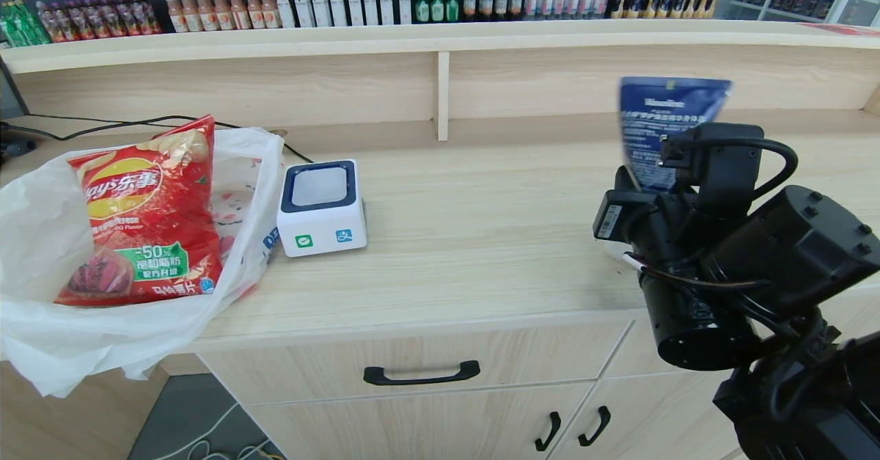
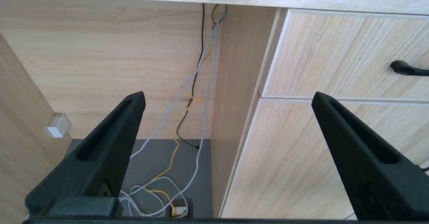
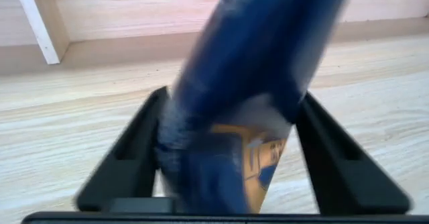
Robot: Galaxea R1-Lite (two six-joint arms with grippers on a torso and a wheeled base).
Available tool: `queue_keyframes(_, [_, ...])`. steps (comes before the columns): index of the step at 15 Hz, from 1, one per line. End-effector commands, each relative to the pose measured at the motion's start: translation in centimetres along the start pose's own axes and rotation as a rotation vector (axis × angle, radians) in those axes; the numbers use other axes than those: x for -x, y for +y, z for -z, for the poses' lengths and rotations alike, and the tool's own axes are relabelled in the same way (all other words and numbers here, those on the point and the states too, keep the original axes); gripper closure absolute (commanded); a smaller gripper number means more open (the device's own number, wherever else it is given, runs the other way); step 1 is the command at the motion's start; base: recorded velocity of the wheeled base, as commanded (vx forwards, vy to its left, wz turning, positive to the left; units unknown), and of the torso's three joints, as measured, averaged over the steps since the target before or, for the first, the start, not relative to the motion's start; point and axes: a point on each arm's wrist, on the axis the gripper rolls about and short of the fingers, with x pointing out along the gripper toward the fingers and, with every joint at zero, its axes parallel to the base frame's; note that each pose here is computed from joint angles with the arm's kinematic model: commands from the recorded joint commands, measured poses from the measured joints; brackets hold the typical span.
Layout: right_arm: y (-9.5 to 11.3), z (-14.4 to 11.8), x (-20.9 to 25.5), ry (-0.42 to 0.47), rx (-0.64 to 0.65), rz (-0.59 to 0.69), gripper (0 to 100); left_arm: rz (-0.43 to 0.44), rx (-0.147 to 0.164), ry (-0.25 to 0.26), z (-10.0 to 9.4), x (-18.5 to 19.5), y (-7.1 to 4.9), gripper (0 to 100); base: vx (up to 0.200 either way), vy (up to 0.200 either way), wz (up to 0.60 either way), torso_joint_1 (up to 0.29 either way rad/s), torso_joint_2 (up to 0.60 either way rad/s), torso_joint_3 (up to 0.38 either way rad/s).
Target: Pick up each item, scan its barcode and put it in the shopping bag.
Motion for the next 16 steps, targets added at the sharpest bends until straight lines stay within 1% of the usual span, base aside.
queue_keyframes(1, [-0.1,0.2,0.2,0.005,-0.002,-0.004,100,-0.002,0.0,0.0,0.0,0.0,0.0,0,0.0,0.0,0.0,0.0,0.0,0.0])
queue_keyframes(7, [-0.2,0.5,1.4,0.024,0.014,-0.037,100,0.0,0.0,0.0,0.0,0.0,0.0,0,0.0,0.0,0.0,0.0,0.0,0.0])
queue_keyframes(11, [-0.2,0.1,1.6,0.018,0.005,-0.042,100,0.0,0.0,0.0,0.0,0.0,0.0,0,0.0,0.0,0.0,0.0,0.0,0.0])
queue_keyframes(16, [0.1,-1.8,2.0,-0.018,-0.05,-0.053,100,0.0,0.0,0.0,0.0,0.0,0.0,0,0.0,0.0,0.0,0.0,0.0,0.0])
